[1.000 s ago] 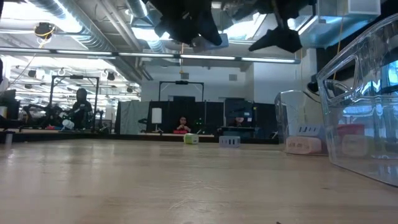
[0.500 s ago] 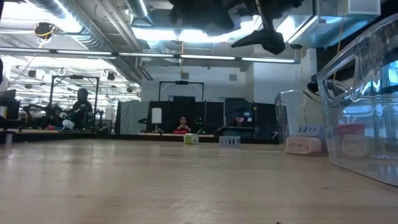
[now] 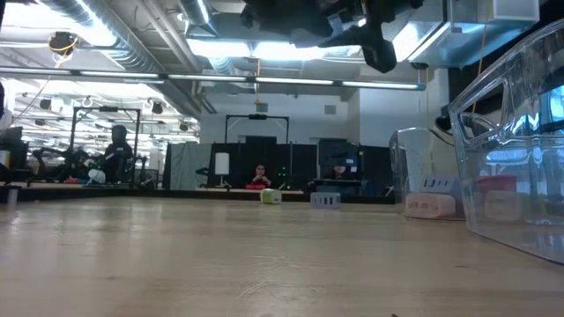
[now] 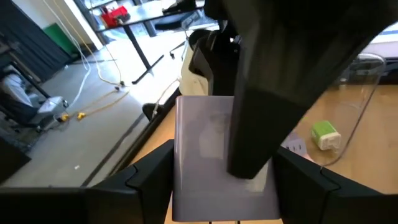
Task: Pick & Place Office items
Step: Put the bottom blue charger adapter into the top transparent bin
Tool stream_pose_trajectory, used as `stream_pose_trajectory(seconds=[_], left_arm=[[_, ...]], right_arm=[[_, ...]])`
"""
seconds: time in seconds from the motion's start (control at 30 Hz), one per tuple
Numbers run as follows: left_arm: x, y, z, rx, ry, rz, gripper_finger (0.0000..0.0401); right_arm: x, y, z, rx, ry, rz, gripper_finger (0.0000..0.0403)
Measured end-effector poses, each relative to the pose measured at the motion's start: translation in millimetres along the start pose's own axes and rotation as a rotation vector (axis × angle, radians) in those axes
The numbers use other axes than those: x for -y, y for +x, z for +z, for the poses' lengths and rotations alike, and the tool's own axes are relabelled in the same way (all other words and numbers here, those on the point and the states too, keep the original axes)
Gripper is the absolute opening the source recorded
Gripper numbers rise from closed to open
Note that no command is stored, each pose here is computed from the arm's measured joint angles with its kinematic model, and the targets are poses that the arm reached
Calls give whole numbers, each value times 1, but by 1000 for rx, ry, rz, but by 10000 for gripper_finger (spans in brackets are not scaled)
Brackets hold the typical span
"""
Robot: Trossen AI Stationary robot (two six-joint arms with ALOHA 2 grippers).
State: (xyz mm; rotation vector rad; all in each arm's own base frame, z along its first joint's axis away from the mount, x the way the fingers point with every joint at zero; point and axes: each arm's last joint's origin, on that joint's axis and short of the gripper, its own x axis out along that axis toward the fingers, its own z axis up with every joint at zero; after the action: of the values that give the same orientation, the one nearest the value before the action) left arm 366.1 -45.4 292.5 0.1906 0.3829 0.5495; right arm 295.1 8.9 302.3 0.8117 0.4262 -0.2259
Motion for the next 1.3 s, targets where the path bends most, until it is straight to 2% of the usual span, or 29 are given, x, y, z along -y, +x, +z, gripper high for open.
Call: stream_pose_trajectory(seconds=[0.1,0.13,0.37,0.47,0.67,1.07,1.17,1.3], left_arm=[[0,0,1,12,23,15,224],[0,0,1,13,27,22,224],[4,-3,2,21,14,13,234],[7,-6,3,30,-35,-16,247],[9,-7,3,26,-152,-41,274],[8,-8,-15,-121,-252,-10,279],[8,-8,-17,-139,-263,-5,279],[8,-9,-19,-160,-270,-14,279]], right_arm=[[0,0,0,6,9,0,128],[0,0,1,8,13,2,122],[1,0,2,4,-2,3,122],[6,-2,4,-13,-42,-18,122],[20,-16,2,-90,-65,-152,122],[44,-71,-38,-515,-83,-505,122],[52,-75,-50,-556,-73,-618,122],[64,-73,-64,-579,-32,-685,122]])
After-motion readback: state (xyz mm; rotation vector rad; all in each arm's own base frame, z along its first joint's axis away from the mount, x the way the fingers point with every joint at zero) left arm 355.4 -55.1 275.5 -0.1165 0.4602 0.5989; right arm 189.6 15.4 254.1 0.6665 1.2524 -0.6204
